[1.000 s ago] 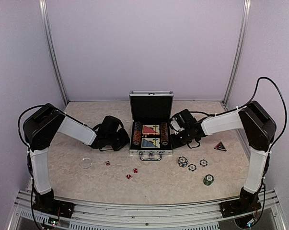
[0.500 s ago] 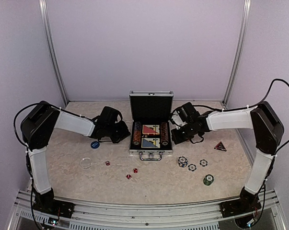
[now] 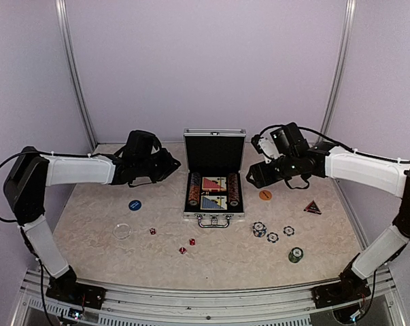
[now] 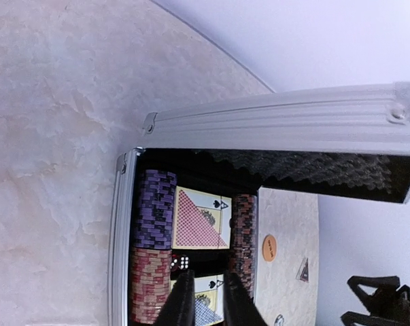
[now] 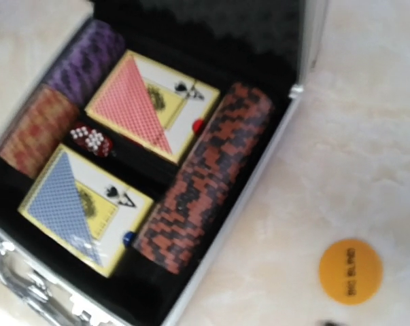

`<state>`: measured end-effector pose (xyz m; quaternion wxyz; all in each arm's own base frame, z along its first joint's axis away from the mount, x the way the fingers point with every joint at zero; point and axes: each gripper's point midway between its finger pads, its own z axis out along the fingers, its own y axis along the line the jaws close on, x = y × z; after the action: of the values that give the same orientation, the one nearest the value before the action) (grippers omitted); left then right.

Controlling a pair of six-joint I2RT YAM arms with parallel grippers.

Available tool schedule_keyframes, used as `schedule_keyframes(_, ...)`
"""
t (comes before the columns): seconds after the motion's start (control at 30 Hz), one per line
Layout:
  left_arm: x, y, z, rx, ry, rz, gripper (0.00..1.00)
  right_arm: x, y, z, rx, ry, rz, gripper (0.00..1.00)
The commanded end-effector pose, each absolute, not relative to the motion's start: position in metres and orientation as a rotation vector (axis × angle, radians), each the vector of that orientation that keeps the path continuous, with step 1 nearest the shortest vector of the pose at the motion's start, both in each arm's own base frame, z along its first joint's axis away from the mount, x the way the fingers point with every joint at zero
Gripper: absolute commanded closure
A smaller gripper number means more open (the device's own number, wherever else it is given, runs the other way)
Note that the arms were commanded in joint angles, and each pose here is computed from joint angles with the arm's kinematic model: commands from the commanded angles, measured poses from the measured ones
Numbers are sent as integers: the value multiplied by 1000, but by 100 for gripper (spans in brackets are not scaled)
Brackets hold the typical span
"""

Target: Pack up texas hold em set

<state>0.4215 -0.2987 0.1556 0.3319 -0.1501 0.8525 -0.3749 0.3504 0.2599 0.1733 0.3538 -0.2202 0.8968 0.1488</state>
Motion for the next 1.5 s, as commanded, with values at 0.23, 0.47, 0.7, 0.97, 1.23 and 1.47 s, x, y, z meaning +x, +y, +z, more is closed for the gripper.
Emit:
schedule_keyframes(0.23, 372, -263, 210, -203, 2157, -772, 35, 301, 217, 200, -518, 2328, 377, 0)
schedule_keyframes(0.47, 332, -244, 230, -80, 2125, -631, 2, 275, 184, 206, -368, 2389, 334, 0)
schedule_keyframes(0.7, 299, -238, 212, 8, 2167, -614, 1, 269, 170, 221, -105, 2405, 375, 0)
schedule_keyframes(0.97, 280, -223, 193, 45, 2226, -546, 1, 250, 177, 229, -177, 2332, 533, 3)
schedule_keyframes(1.23, 254, -221, 160, 102, 2365, -480, 1, 246, 207, 208, -280, 2457, 430, 6)
schedule_keyframes(1.47, 229, -209, 111, 89, 2519, -442, 3, 245, 246, 206, -406, 2458, 446, 6)
